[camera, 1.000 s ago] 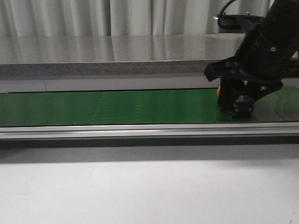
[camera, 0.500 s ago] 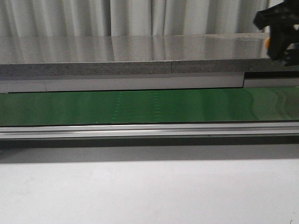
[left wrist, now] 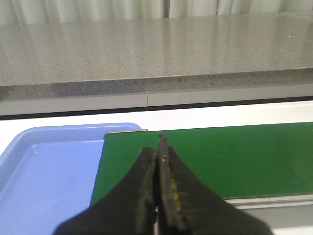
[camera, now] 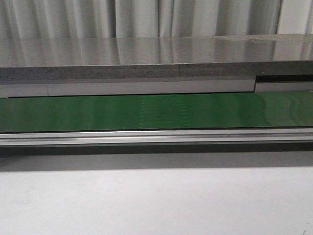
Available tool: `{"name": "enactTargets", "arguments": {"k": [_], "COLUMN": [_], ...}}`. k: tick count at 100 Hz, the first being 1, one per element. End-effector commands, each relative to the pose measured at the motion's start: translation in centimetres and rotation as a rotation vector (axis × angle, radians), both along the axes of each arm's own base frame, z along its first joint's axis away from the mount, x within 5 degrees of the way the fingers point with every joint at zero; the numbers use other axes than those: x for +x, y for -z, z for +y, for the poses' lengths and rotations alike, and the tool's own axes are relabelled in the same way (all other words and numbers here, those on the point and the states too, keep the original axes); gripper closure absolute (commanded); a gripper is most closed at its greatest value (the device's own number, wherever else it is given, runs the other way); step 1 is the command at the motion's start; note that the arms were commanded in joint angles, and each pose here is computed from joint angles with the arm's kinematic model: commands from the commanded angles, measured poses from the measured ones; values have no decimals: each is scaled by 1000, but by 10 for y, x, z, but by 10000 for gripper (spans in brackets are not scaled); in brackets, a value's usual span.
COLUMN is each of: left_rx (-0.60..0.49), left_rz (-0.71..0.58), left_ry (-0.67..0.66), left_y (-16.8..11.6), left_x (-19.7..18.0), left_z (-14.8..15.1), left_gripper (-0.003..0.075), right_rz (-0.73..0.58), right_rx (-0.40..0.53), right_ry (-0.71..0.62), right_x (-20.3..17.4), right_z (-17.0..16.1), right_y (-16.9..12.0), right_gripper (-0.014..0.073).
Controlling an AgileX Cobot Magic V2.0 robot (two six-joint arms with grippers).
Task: Move button from left to right
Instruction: 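Lift the button with the right gripper and carry it over the green tray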
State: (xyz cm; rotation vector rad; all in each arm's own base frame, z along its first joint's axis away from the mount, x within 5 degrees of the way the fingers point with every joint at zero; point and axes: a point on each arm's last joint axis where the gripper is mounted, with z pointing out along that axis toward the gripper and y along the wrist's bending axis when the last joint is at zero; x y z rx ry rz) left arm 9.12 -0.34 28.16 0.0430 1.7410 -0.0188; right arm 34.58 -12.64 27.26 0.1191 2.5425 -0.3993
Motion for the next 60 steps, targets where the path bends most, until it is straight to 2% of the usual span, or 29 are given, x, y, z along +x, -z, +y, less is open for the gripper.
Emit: {"name": "enactTargets", "arguments": {"k": [1, 26, 60], "left_rx": [-16, -16, -16], "left_rz": [-99, -99, -99], "left_ry": [5, 5, 5], "left_y": [-15, -15, -15], "left_x": [1, 1, 1], "left_z": [-1, -1, -1], "left_gripper": [741, 741, 741], "right_rz": [-75, 6, 36], "right_rx": [-64, -23, 71], "right_ry": [-3, 19, 11], "right_x": [2, 14, 23], "right_z": [-16, -28, -25], "right_y": [-16, 22, 49], "right_gripper": [430, 430, 430]}}
